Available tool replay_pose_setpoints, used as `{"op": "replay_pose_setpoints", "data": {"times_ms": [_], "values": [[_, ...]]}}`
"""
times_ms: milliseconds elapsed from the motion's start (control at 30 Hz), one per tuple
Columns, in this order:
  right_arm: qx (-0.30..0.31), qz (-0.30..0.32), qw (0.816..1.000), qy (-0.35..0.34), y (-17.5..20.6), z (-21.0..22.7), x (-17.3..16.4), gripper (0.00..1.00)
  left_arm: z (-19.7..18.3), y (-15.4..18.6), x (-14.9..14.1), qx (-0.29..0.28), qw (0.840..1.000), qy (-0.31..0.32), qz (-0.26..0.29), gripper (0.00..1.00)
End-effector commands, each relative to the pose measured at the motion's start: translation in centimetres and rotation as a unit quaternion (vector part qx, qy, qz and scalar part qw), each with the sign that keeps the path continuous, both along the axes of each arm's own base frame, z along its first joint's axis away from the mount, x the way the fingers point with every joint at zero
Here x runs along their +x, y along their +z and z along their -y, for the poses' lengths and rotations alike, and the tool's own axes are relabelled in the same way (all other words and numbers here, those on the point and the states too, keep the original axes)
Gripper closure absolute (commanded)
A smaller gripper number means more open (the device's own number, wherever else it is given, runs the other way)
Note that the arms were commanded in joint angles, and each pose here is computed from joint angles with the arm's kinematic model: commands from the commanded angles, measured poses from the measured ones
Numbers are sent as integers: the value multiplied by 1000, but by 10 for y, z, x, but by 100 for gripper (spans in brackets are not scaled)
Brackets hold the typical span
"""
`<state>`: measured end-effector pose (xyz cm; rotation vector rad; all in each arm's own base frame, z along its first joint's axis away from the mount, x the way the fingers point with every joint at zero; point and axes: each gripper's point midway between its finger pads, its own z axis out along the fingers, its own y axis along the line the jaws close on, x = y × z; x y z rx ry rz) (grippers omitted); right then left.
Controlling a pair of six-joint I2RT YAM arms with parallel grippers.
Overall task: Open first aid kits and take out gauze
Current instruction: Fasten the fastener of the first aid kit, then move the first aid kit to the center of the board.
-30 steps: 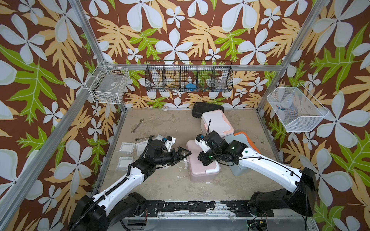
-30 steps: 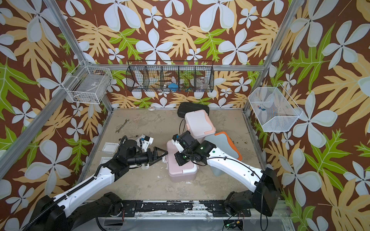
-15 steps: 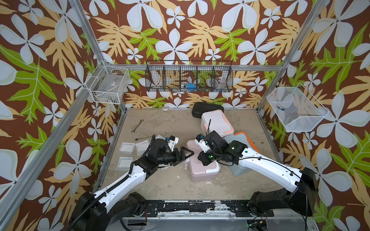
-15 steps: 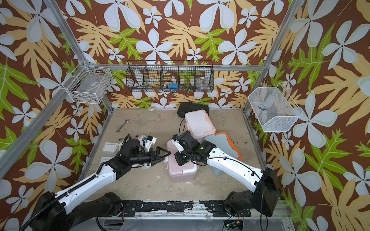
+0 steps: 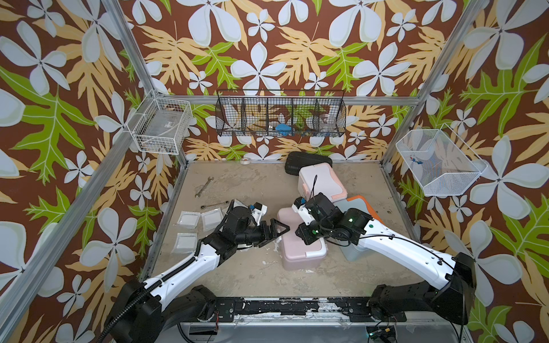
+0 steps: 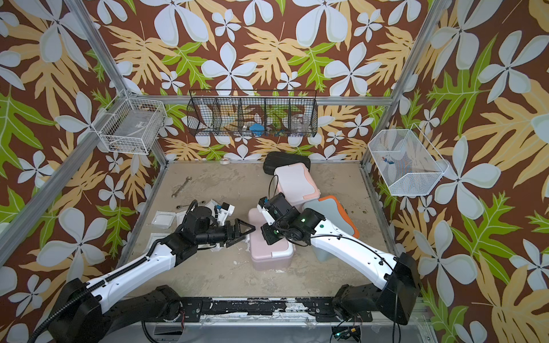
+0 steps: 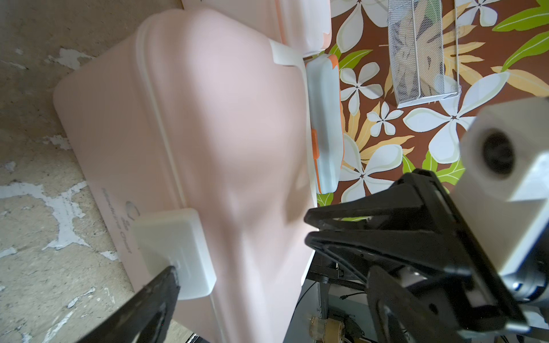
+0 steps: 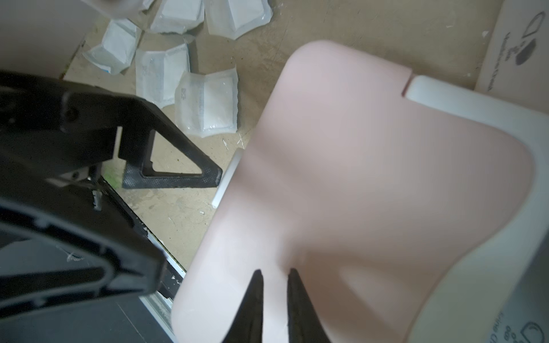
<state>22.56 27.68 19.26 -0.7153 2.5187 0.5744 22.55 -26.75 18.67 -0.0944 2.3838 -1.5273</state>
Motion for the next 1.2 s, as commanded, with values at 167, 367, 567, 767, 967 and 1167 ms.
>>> {"op": "replay_pose_setpoints", "data": {"times_ms": [167,367,567,767,967,1167], "values": [[10,57,992,-111,32,57,33,55,1,11,2,-9,1000,3,11,1],[47,26,991,-126,12,76,36,39,2,10,3,-8,1000,2,11,1],[81,-30,993,-83,-14,56,20,37,4,4,4,-4,1000,1,4,1],[84,-43,993,-77,-21,54,17,37,12,1,5,-6,1000,-6,1,1],[103,-60,990,-74,-27,47,13,38,25,6,12,-13,1000,-14,8,1],[111,-63,988,-83,-31,43,19,38,31,14,30,0,1000,-6,30,1]]}}
